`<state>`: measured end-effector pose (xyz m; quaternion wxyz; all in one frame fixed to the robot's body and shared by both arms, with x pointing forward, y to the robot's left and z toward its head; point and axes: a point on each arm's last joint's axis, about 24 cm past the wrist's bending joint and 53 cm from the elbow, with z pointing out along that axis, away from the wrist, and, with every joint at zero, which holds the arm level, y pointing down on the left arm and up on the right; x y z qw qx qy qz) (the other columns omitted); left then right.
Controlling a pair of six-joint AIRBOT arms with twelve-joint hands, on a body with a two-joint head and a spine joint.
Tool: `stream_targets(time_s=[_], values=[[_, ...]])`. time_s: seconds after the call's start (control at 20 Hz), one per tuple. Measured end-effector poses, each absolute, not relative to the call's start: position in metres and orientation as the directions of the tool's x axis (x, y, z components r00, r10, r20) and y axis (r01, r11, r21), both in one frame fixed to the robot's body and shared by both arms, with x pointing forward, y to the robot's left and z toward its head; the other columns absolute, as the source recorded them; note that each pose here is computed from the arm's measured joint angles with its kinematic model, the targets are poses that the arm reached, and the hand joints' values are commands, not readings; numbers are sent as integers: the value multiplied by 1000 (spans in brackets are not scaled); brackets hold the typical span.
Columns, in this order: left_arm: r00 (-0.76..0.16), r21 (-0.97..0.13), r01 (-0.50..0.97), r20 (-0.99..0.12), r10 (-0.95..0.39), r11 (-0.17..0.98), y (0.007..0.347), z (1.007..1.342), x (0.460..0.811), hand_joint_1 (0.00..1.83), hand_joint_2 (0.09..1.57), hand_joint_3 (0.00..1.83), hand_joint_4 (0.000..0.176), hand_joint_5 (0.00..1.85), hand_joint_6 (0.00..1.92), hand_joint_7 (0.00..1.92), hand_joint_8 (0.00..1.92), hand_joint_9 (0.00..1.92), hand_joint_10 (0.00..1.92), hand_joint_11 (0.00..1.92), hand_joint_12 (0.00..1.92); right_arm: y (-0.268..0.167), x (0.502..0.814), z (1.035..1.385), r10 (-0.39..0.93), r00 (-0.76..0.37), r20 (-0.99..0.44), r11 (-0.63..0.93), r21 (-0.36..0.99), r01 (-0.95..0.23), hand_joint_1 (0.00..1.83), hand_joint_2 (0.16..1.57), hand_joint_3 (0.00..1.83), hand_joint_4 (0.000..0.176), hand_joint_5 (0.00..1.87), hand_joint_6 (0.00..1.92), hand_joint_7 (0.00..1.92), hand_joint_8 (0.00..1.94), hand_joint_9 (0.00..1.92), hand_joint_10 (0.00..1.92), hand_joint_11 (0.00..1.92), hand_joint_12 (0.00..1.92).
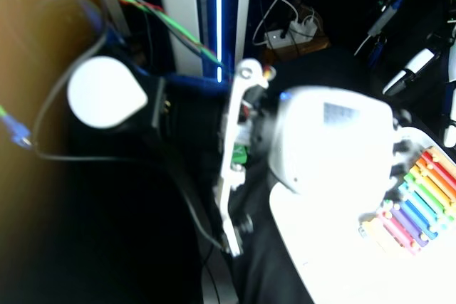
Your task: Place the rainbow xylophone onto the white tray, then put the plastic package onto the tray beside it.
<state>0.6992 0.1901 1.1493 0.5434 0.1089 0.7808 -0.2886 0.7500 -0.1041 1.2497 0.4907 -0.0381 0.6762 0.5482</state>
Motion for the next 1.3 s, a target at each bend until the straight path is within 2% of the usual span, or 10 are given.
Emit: stream_targets(time_s=[0.05,0.15,0.4,0.45,0.5,0.75,0.95,1.1,1.2,1.3], values=[[-384,-333,486,-912,-145,808,190,1150,699,881,815,8,0,0,0,0,0,0,0,0,0,-102,755,1250,503,-516,-693,391,715,-580,1474,936,0,0,929,4,1070,1138,1138,1444,1119,1676],[-384,-335,490,-912,-145,805,189,1150,698,908,801,0,0,0,0,0,0,0,0,0,0,-88,760,1243,507,-532,-679,380,729,-569,1415,990,13,0,931,4,1176,772,1157,1336,1126,1566],[-384,-334,492,-912,-144,804,189,1149,698,904,812,5,0,0,0,0,0,0,0,0,0,-66,760,1234,518,-565,-642,336,761,-555,1407,1021,6,0,981,9,1124,847,1135,1404,1127,1669],[-384,-333,492,-912,-142,804,189,1149,698,917,808,3,0,0,0,0,0,0,0,0,0,-65,760,1234,517,-567,-641,335,761,-556,1293,1105,16,0,920,844,982,1067,1125,1426,1136,1731],[-384,-333,493,-912,-143,804,189,1149,698,956,809,3,0,0,0,0,0,0,0,0,0,-63,760,1233,517,-567,-641,334,761,-556,1268,1129,5,0,902,1027,952,1121,1142,1464,1146,1740],[-383,-336,494,-912,-146,802,188,1150,697,938,818,6,0,0,0,0,0,0,0,0,0,-56,762,1228,512,-571,-641,340,762,-551,1265,1146,3,0,844,927,986,1240,1114,1307,1086,1610],[-384,-336,494,-912,-146,802,188,1150,697,970,810,1,0,0,0,0,0,0,0,0,0,-54,762,1230,512,-571,-641,331,761,-558,1498,1048,6,0,672,103,963,944,1060,1012,754,1250],[-388,-340,496,-910,-147,799,185,1148,697,927,802,0,6,0,0,0,0,0,0,0,0,-66,773,1230,529,-559,-638,347,764,-544,1338,908,0,0,567,5,776,48,895,220,585,957],[-390,-343,500,-909,-147,796,182,1147,697,917,826,8,47,0,0,0,0,0,0,0,0,-69,779,1227,538,-568,-623,348,778,-523,1242,889,1,44,405,0,640,1,677,15,185,922],[-390,-343,501,-909,-147,795,181,1147,697,923,813,1,8,0,0,0,0,0,0,0,0,-68,782,1225,544,-574,-613,345,786,-513,1182,833,0,94,293,0,499,0,532,0,132,846]])
